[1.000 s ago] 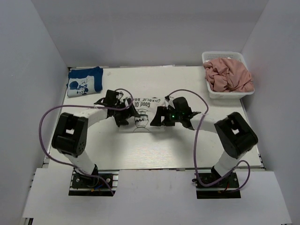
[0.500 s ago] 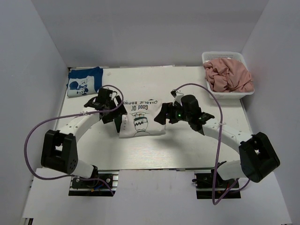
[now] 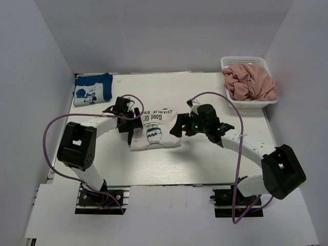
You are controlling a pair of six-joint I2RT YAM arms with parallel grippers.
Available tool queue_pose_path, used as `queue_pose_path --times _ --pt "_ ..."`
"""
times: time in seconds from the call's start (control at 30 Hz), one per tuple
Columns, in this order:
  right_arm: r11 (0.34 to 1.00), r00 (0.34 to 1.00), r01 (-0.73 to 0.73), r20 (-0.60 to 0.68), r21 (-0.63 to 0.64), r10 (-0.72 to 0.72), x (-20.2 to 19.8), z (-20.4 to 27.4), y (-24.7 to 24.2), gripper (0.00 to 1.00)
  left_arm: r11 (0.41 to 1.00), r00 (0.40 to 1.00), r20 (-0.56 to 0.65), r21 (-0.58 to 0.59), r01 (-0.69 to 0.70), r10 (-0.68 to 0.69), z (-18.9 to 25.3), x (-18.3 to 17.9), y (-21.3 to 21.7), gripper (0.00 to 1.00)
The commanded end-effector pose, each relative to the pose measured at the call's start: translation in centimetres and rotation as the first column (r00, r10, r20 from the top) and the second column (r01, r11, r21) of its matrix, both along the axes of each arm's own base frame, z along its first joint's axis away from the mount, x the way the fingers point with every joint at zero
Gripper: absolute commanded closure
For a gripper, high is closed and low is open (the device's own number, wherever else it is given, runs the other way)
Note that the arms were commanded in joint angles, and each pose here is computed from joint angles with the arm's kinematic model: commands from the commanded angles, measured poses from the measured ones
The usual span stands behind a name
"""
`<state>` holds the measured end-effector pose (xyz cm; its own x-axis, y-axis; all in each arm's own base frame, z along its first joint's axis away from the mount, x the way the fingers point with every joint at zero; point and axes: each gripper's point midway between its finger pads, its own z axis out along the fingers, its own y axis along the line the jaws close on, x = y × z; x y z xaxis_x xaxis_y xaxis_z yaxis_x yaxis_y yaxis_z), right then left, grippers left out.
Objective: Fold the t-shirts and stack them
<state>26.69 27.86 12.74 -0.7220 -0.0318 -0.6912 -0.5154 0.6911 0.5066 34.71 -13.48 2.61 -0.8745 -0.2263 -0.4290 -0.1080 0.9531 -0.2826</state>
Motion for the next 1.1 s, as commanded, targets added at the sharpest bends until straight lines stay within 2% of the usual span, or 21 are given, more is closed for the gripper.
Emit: queue_pose_path --times 0.0,0.03,0.07,0.13,0.17,0.27,0.33,0.53,0.57,0.7,0.83,0.87,0.93,1.07 --pt "1.0 0.998 0.024 0.059 0.02 -0.025 0.8 2.0 -0.2 0.1 0.991 0.993 -0.043 -0.073 0.111 -0.114 -2.6 -1.2 -1.9 0.13" --pt "0.999 0.998 0.027 0.06 0.018 -0.028 0.9 2.0 -0.2 0.1 0.988 0.991 -0.037 -0.084 0.128 -0.132 -3.1 -1.2 -2.1 0.18" --pt "0.999 0.998 0.03 0.058 0.016 -0.031 0.8 2.0 -0.2 0.1 0.986 0.989 -0.036 -0.099 0.136 -0.141 -3.4 -1.1 -2.4 0.31" --pt "0.999 0.998 0.04 0.055 0.008 -0.04 0.9 1.7 -0.4 0.1 0.982 0.988 -0.027 -0.119 0.148 -0.152 -3.5 -0.9 -2.9 0.46" --pt "0.999 0.997 0.043 0.057 0.004 -0.043 0.9 1.6 -0.5 0.1 0.982 0.988 -0.027 -0.119 0.148 -0.152 -3.7 -0.8 -2.9 0.64" --pt "0.998 0.996 0.062 0.06 -0.005 -0.062 1.0 1.3 -0.9 0.1 0.986 0.991 -0.004 -0.096 0.135 -0.136 -2.8 1.2 -3.0 1.0" --pt "0.997 0.995 0.072 0.065 -0.014 -0.071 1.1 1.1 -1.2 0.1 0.989 0.991 0.028 -0.059 0.135 -0.134 -2.1 2.3 -2.6 1.0" --pt "0.99 0.99 0.127 0.071 -0.056 -0.123 1.2 0.3 -2.5 0.1 0.992 0.969 0.223 0.085 0.089 -0.106 5.0 7.3 0.0 1.0" --pt "0.989 0.988 0.138 0.079 -0.06 -0.133 1.3 0.4 -2.7 0.1 0.989 0.959 0.271 0.136 0.052 -0.087 7.1 8.4 0.9 1.0" --pt "0.982 0.977 0.179 0.128 -0.06 -0.171 1.4 1.2 -3.6 0.1 0.968 0.904 0.398 0.242 0.061 -0.156 12.6 10.8 2.0 1.0" --pt "0.96 0.953 0.267 0.171 -0.082 -0.251 2.2 1.5 -5.2 0.1 0.921 0.87 0.465 0.388 -0.035 -0.163 17.1 13.0 4.6 1.0" --pt "0.957 0.947 0.279 0.187 -0.081 -0.261 2.2 1.9 -5.5 0.1 0.89 0.865 0.476 0.449 -0.082 -0.161 18.2 13.4 6.3 1.0" --pt "0.947 0.937 0.308 0.202 -0.087 -0.286 2.4 2.1 -6.3 0.1 0.87 0.847 0.501 0.483 -0.101 -0.18 20.3 14.4 7.1 1.0" --pt "0.935 0.92 0.345 0.224 -0.078 -0.321 2.2 2.5 -7.2 0.1 0.808 0.848 0.502 0.564 -0.172 -0.17 22.7 16.1 10.0 1.0"
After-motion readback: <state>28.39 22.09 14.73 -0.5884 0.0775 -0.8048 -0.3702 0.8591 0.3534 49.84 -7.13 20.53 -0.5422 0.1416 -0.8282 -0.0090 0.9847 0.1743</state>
